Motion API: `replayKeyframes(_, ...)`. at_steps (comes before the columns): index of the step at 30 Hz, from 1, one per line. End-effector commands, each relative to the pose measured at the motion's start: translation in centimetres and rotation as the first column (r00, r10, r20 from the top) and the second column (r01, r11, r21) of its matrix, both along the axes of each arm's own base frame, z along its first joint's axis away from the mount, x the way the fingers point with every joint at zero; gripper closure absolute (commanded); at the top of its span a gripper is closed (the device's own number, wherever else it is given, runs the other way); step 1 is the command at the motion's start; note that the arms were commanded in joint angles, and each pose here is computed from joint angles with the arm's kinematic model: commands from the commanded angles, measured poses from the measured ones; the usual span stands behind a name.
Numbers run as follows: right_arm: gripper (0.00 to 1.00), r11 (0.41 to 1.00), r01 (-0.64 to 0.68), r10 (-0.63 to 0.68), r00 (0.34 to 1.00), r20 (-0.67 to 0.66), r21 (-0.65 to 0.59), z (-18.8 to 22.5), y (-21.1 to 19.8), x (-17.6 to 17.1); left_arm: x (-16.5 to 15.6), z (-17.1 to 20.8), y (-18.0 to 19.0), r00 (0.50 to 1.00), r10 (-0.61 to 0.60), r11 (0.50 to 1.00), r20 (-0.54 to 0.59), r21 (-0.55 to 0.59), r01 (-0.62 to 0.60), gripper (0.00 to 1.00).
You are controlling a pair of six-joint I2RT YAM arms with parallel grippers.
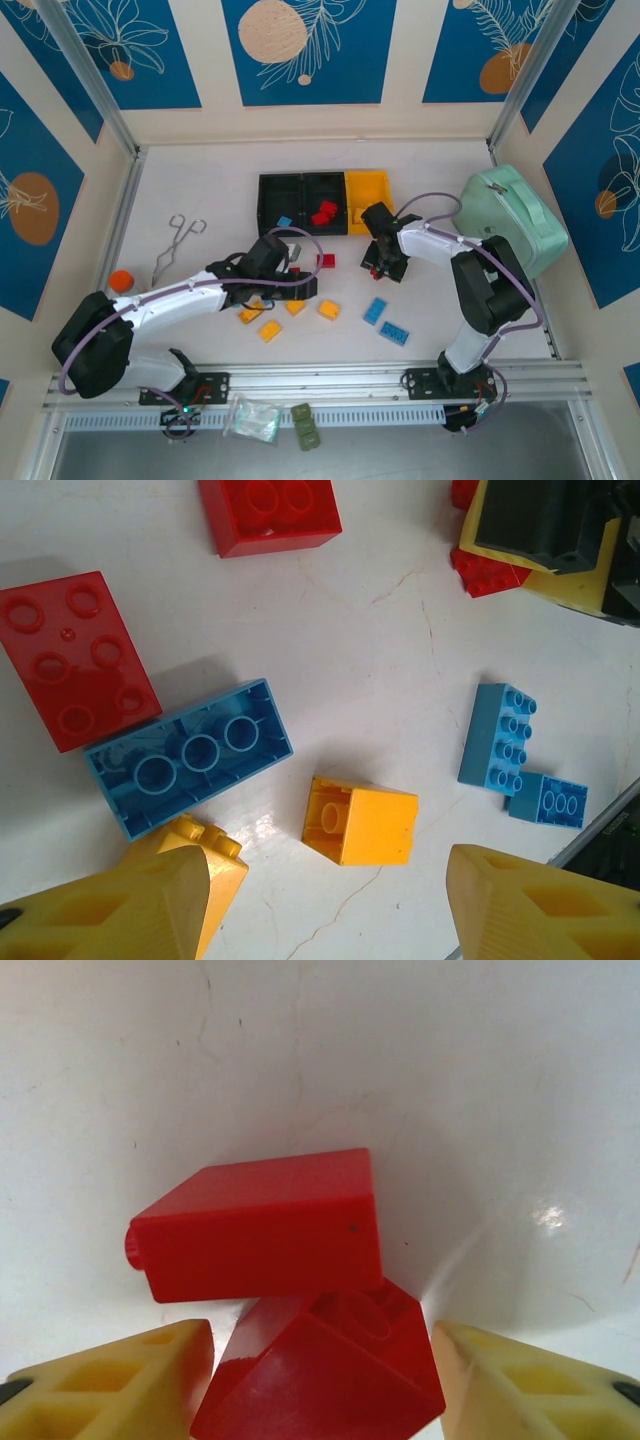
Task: Sort the legos into containers by color
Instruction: Pick up the lego from the center of the table.
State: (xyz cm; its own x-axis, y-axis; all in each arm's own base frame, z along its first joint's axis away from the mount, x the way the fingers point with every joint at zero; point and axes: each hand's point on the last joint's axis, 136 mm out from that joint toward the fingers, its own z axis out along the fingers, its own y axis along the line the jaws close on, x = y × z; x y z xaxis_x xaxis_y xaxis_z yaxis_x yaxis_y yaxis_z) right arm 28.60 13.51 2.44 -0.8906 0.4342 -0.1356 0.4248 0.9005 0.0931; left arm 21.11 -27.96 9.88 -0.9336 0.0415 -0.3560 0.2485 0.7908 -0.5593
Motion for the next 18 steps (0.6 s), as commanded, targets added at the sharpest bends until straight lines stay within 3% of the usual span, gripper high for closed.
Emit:
replayKeyframes(1, 0.47, 1.0, 0.021, -0.021, 1.0, -0.008, 0.015, 0.0, -0.2, -0.8, -0.3, 0.1, 0.0, 1.0, -0.004, 1.0, 0.016, -0.005, 0.004, 0.36)
replayKeyframes(8, 0.68, 1.0, 0.001, -0.001, 1.0, -0.003, -0.003, 0.7, -1.0, -2.5, -0.2, -0.2, -0.4, 1.0, -0.009, 1.0, 0.008, -0.014, 0.009, 0.36)
replayKeyframes(18, 0.72, 0.998, -0.066, 0.066, 0.996, 0.061, -0.008, 3.9, -0.5, -3.3, -0.1, -0.2, 0.1, 1.0, 0.015, 1.0, 0.017, -0.001, -0.015, 0.36)
